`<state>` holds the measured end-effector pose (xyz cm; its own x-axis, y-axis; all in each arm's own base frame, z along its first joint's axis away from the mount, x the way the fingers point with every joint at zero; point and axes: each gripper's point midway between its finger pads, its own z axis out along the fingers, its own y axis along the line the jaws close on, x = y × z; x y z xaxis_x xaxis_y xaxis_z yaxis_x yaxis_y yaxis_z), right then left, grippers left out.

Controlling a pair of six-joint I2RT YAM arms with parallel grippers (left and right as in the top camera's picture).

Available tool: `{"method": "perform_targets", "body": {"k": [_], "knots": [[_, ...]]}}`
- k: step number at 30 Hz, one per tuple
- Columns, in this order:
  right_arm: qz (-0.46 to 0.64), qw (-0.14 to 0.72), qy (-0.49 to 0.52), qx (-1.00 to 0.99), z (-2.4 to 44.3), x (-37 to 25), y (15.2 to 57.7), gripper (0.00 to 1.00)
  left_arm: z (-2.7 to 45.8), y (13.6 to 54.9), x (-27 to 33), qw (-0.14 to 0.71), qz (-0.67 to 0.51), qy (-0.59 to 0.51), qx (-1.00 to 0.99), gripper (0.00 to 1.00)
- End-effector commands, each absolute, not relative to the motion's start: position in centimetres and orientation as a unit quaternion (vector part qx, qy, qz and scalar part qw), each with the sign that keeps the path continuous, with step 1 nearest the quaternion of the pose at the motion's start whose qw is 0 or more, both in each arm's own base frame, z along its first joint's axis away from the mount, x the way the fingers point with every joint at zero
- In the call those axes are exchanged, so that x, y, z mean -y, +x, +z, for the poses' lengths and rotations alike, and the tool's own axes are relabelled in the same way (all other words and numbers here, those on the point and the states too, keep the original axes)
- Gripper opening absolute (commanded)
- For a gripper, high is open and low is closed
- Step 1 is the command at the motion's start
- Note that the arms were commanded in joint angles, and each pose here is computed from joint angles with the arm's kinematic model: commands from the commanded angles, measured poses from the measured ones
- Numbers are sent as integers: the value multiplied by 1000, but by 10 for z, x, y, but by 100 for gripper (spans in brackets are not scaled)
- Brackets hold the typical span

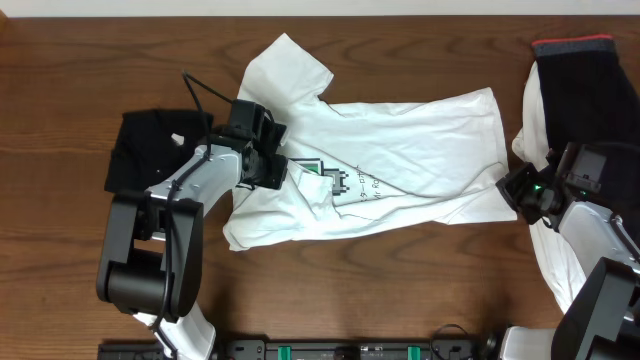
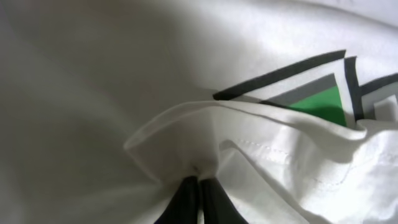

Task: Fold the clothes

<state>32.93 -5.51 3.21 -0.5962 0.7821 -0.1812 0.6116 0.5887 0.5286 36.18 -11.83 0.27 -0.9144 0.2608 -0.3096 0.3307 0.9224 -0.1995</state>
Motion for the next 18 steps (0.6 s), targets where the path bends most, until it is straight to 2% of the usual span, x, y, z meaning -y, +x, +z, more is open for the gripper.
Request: {"method": "perform_targets", "body": {"k": [1,7,18], "knots": [[207,207,390,-873,35,54,335,1,4,362,121,137,-132,154,-969,6],[207,206,390,-873,35,54,334,1,33,363,104,158,-88,117,-977,6],[208,193,371,-884,32,49,327,1,125,340,78,232,-42,83,-968,6]]}}
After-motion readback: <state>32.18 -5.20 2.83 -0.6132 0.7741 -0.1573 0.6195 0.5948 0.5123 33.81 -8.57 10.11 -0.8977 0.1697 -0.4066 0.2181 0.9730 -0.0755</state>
